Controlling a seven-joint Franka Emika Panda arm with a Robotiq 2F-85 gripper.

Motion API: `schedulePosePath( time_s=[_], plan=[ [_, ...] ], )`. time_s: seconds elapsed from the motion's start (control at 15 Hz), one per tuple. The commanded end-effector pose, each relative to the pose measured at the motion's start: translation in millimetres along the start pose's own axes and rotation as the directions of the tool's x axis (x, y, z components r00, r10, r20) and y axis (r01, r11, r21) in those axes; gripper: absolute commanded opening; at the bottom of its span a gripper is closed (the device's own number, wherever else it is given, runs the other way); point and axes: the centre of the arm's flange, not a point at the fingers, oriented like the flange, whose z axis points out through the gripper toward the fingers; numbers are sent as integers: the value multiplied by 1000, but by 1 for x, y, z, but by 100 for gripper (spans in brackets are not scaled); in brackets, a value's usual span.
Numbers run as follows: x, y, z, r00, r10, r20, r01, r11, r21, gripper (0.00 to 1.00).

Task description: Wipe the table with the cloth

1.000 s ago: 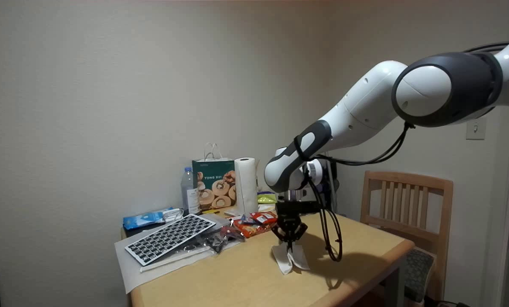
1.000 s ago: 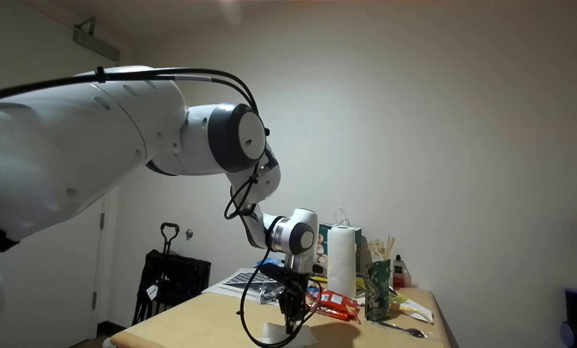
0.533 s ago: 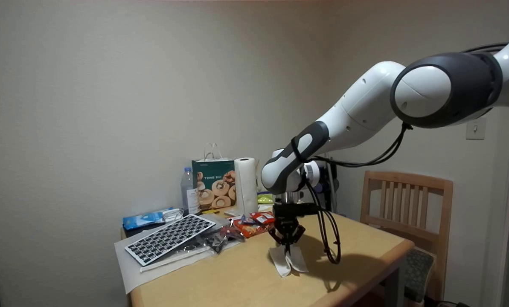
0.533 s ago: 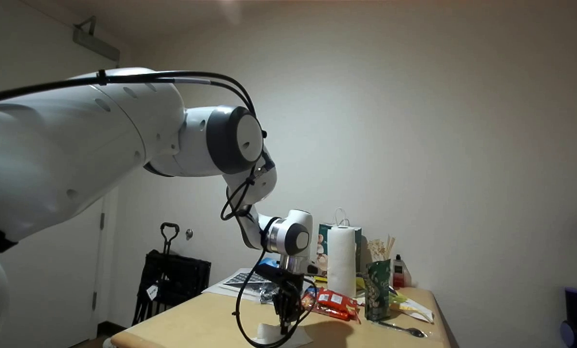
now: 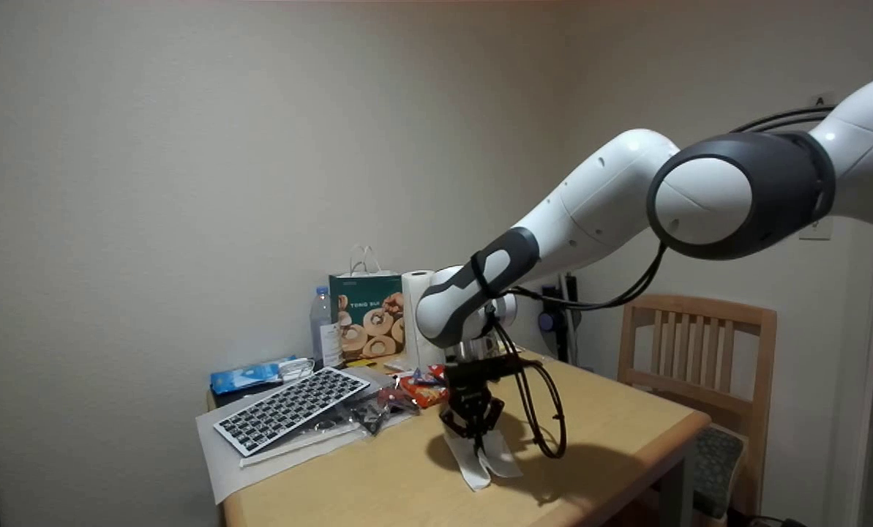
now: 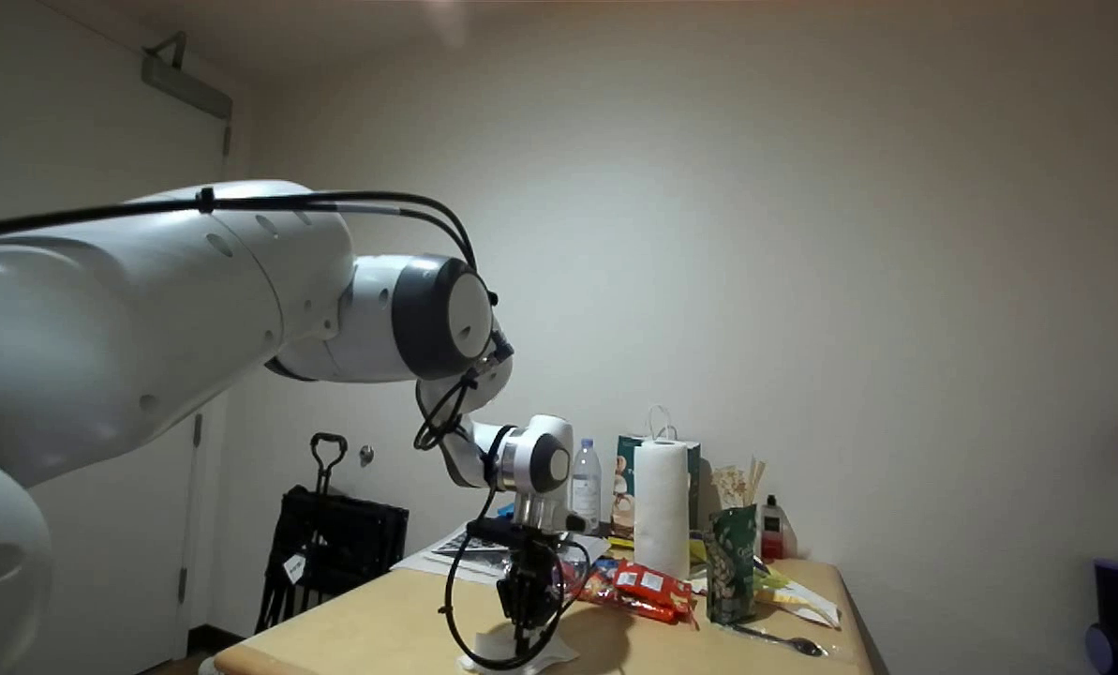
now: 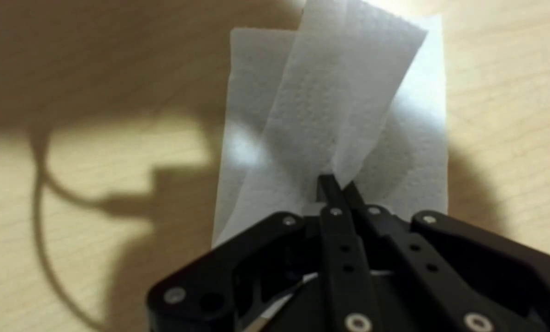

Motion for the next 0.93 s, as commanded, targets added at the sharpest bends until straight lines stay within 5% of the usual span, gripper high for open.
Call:
schedulePosePath(
  time_s=[0.0,0.53,0.87],
  plan=[
    [2,-58,8,990,-141,15,141,988,-67,0],
    [-16,-81,-3,987,-157,-27,155,986,-68,0],
    [-33,-167,12,937,-348,29,348,924,-158,0]
  ],
)
